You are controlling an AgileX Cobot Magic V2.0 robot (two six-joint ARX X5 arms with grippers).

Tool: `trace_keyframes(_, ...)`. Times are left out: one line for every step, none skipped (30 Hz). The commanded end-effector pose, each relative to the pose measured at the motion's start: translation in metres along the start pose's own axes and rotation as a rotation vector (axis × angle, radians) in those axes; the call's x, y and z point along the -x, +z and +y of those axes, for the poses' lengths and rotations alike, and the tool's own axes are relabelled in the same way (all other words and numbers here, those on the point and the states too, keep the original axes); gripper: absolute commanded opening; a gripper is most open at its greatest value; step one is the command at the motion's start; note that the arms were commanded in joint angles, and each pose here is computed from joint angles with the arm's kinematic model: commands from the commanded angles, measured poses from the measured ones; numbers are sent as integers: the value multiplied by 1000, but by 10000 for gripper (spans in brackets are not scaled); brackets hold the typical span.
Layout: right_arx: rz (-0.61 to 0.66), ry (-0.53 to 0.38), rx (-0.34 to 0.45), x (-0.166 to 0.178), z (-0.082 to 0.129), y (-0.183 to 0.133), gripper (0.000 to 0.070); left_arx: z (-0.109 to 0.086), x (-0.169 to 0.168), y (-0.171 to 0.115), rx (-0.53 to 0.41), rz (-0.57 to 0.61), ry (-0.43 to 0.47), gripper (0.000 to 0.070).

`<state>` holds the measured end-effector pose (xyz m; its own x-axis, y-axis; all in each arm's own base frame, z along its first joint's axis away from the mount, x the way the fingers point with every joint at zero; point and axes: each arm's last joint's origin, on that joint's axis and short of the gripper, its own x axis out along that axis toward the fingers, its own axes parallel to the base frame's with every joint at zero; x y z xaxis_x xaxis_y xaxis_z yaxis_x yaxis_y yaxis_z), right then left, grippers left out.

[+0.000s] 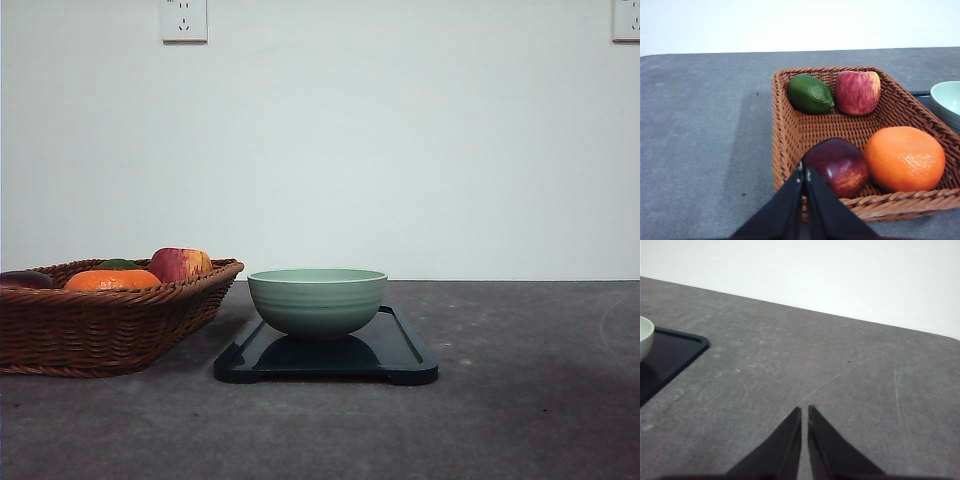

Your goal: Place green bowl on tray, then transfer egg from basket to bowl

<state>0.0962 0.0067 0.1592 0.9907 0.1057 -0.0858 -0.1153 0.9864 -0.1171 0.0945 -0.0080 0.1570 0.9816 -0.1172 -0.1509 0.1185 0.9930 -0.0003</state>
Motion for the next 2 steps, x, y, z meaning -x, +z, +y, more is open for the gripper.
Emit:
trace_keyframes(-5,1,-16,0,0,-1,15,0,-2,-7,1,25,2,0)
trace_keyframes(-5,1,-16,0,0,-1,15,0,-2,-7,1,25,2,0)
